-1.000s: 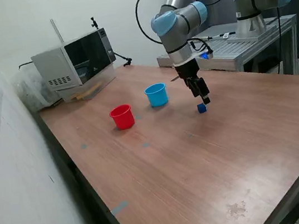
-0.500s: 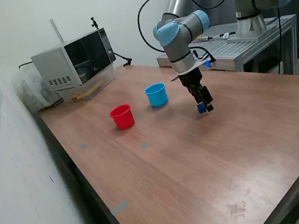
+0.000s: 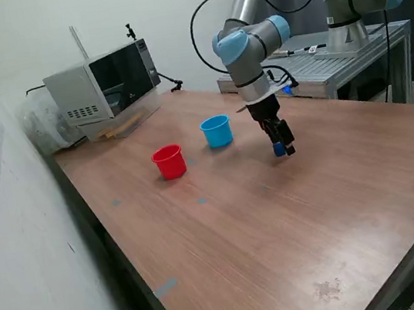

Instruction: Place red objects in the red bin, and blue objects in the blue bin.

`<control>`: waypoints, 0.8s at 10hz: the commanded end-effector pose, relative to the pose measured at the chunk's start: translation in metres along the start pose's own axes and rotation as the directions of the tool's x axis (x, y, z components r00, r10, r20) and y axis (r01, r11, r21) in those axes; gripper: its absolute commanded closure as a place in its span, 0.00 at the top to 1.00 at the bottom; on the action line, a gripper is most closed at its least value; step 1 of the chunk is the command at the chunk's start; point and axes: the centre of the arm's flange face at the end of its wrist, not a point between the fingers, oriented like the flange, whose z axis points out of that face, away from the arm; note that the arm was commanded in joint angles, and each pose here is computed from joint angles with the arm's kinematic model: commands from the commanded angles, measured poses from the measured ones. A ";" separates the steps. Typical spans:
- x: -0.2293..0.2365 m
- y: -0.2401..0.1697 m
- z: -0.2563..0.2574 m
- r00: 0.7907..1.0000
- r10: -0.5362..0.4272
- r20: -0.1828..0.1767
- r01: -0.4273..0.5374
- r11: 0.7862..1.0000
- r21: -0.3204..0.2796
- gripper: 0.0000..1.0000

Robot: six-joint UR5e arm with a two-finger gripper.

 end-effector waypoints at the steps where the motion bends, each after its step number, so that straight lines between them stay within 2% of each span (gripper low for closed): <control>1: 0.001 0.000 -0.009 1.000 -0.004 -0.006 0.004 1.000 -0.014 1.00; 4: -0.001 0.001 -0.010 1.000 -0.003 -0.005 0.003 1.000 -0.015 1.00; 5: -0.001 0.001 -0.010 1.000 -0.003 -0.005 0.003 1.000 -0.015 0.00; 8: 0.003 0.004 -0.015 1.000 -0.009 -0.010 0.009 1.000 -0.027 0.00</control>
